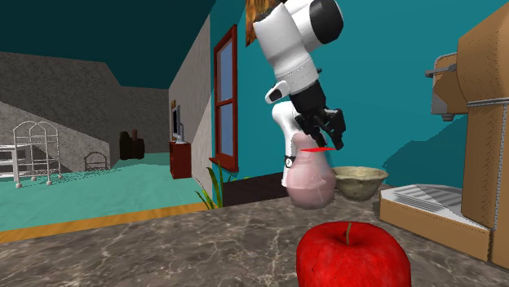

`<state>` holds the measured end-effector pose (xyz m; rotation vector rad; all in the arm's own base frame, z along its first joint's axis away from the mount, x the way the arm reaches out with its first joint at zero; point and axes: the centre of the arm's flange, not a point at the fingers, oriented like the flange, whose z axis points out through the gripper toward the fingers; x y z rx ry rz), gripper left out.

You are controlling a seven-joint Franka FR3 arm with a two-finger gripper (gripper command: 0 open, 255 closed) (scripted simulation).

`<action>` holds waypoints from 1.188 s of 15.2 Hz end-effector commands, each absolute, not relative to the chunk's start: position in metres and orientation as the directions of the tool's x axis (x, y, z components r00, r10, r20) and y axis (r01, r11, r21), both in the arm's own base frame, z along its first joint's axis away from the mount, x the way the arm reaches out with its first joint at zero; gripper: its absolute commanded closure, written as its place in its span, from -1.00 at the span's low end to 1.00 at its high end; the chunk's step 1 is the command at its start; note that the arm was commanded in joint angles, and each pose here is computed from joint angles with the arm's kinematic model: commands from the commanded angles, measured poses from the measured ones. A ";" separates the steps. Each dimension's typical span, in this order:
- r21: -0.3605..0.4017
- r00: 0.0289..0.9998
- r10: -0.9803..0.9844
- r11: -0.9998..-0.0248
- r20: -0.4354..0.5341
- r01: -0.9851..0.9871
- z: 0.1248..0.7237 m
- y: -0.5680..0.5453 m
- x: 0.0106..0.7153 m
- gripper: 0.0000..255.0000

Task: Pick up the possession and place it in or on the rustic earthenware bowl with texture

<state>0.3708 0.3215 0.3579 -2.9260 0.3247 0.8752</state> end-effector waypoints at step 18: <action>-0.006 0.815 -0.183 -0.975 -0.550 -0.222 0.352 0.317 0.139 1.00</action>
